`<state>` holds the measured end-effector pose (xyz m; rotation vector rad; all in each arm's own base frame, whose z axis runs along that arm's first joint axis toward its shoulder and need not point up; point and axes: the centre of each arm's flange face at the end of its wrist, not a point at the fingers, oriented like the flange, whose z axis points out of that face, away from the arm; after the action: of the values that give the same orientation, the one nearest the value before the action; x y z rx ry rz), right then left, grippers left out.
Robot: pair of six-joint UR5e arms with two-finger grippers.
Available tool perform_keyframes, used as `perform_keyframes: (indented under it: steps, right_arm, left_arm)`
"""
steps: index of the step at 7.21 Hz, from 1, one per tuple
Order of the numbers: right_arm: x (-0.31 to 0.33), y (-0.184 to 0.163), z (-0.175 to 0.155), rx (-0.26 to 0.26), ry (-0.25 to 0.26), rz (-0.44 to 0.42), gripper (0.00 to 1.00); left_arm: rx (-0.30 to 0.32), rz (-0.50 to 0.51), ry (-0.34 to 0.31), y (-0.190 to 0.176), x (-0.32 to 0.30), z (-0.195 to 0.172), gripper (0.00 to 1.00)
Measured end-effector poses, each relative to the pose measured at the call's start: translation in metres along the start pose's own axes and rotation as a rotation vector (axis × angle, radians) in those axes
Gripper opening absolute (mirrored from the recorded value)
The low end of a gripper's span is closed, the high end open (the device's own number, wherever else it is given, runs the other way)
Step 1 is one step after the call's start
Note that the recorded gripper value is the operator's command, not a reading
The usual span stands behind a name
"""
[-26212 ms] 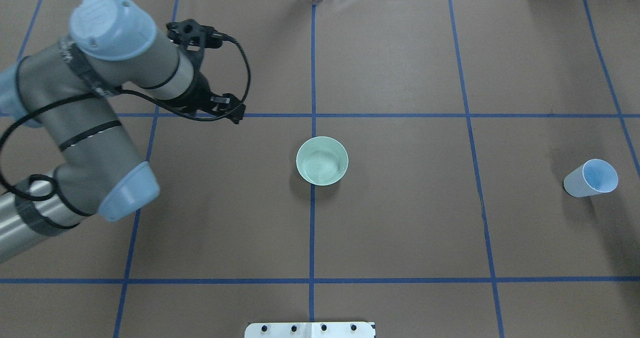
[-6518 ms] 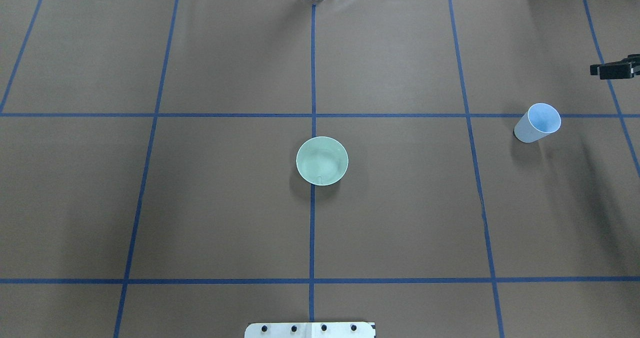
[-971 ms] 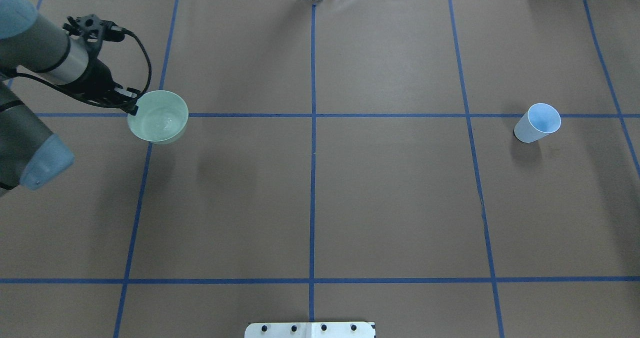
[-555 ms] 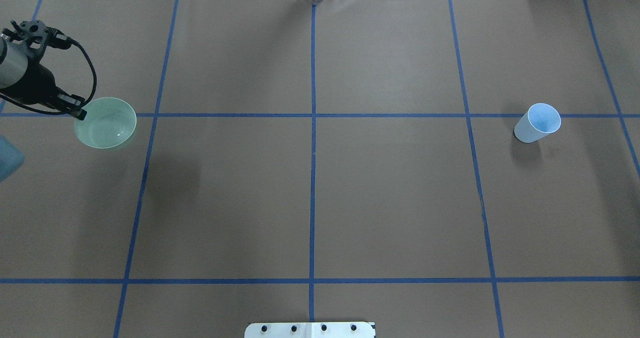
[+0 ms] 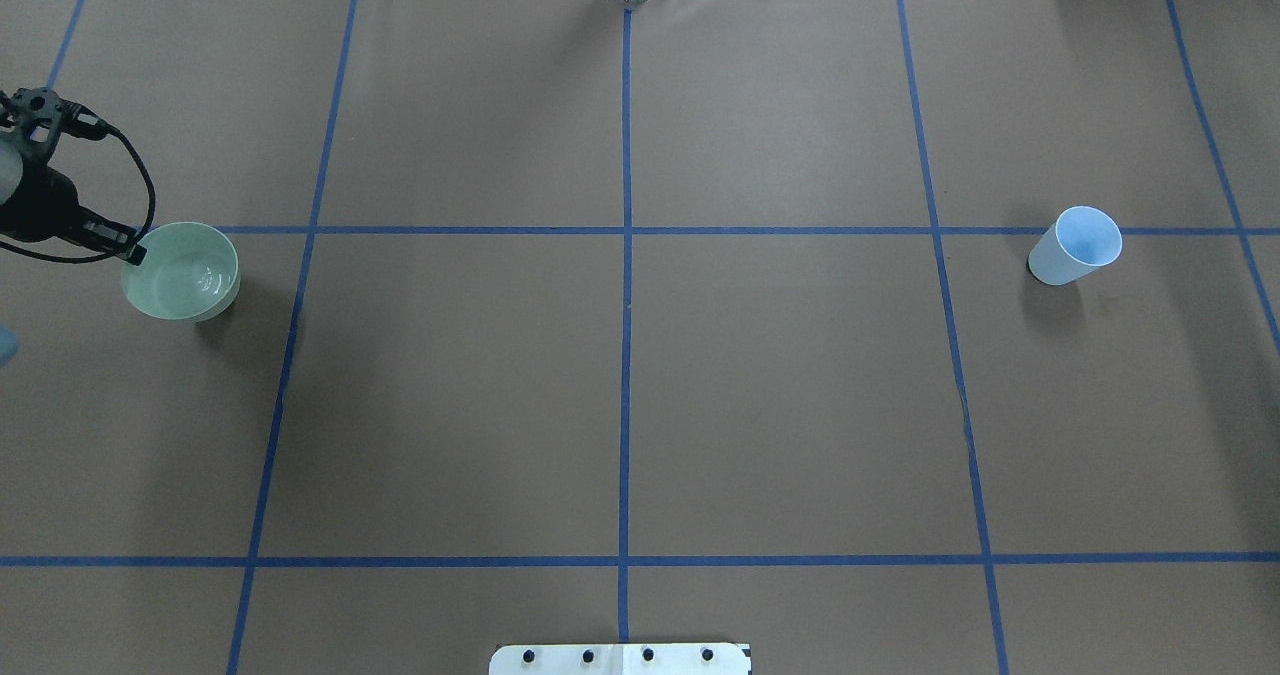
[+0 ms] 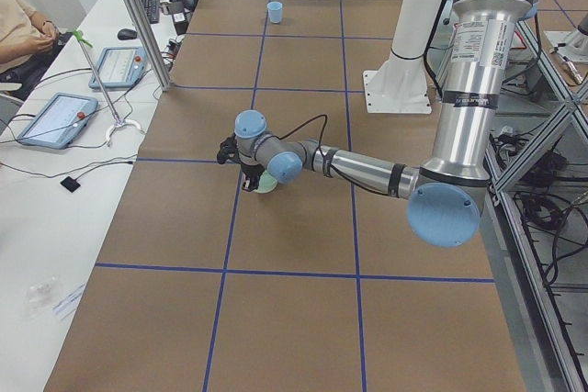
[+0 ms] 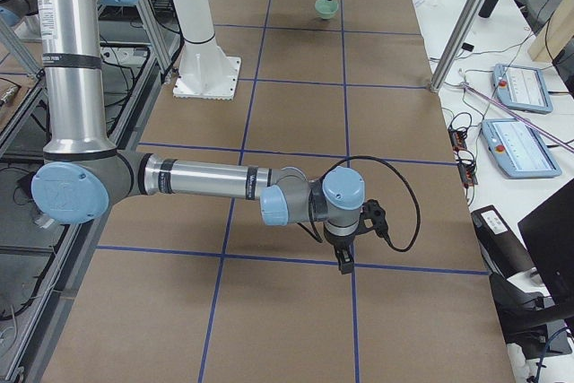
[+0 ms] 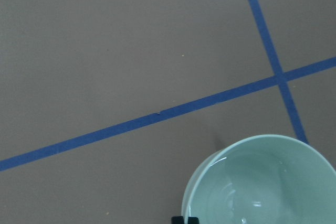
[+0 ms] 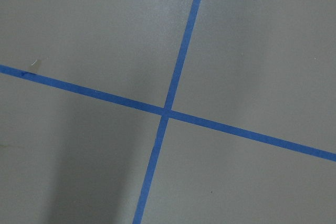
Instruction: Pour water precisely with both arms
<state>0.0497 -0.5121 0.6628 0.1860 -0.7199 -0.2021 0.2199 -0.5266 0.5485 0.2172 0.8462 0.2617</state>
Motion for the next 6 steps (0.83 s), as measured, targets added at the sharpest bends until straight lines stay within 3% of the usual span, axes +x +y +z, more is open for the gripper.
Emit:
perform_keyframes:
  steps: [1,2,4,6]
  right_arm:
    - [-0.001,0.0,-0.001,0.002,0.0,-0.002,1.0]
    - [-0.001,-0.001,-0.001,0.003,0.0,-0.002,1.0]
    - [-0.001,-0.001,-0.002,0.003,0.0,-0.003,1.0]
    - [-0.001,0.001,-0.001,0.002,0.0,-0.002,1.0]
  left_arm:
    - [0.004,0.005,0.01,0.004,-0.013,0.013,0.8]
    - [0.01,0.008,0.016,0.007,-0.022,0.019,1.0]
    - [0.032,-0.017,0.05,0.001,-0.039,0.001,1.0]
    - [0.085,-0.068,0.099,-0.007,-0.079,-0.05,1.0]
